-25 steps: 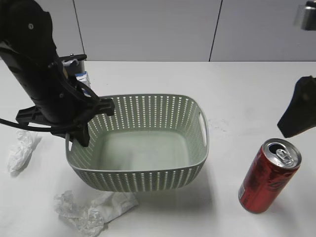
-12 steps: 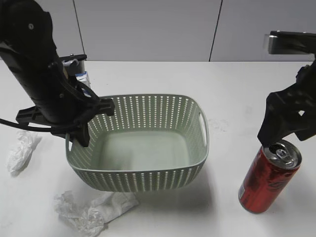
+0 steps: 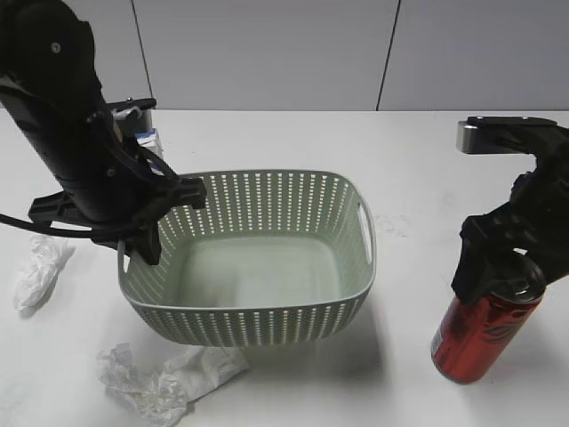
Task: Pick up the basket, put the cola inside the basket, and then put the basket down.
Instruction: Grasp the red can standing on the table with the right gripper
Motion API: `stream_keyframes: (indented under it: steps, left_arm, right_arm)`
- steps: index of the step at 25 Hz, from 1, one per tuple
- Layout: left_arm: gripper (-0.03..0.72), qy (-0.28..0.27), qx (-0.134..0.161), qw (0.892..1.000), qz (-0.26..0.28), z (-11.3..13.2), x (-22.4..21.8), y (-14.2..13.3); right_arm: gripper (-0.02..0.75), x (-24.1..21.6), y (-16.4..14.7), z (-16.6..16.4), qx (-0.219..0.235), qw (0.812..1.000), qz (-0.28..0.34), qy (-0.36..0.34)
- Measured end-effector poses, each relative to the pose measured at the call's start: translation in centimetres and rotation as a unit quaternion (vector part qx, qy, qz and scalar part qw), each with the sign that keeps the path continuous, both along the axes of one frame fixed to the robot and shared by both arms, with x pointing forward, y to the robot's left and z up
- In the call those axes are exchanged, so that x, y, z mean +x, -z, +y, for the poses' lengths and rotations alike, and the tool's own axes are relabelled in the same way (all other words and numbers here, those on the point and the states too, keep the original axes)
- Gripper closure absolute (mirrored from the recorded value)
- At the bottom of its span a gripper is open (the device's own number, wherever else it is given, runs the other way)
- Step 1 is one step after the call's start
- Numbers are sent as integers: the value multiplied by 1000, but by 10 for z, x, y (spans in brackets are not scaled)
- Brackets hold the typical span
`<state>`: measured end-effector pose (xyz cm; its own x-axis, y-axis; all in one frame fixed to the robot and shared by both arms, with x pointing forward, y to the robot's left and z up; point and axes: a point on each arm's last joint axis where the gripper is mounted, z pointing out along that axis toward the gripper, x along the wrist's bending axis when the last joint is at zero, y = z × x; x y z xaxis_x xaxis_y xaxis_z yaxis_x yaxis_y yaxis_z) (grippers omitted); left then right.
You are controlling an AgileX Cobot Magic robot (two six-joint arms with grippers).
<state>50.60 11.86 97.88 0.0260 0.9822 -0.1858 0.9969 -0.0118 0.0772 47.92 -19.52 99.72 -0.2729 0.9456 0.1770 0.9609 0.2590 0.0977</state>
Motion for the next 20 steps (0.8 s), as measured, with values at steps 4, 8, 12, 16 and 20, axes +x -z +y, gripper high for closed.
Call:
stream_keyframes:
  steps: [4,8,12,16,20]
  left_arm:
    - [692,0,0,1000,0,0,0,0]
    - [692,0,0,1000,1,0,0,0]
    - [692,0,0,1000,2,0,0,0]
    - [692,-1,-1,1000,3,0,-1,0]
    - [692,-1,1,1000,8,0,-1,0]
  right_arm:
    - [143,4,11,2,-5,1000,18,2]
    - [143,5,17,2,-10,999,33,1]
    - [186,4,17,2,-12,999,38,0]
    - [237,3,17,2,-13,999,40,-1]
    - [237,3,13,2,-16,999,49,-11]
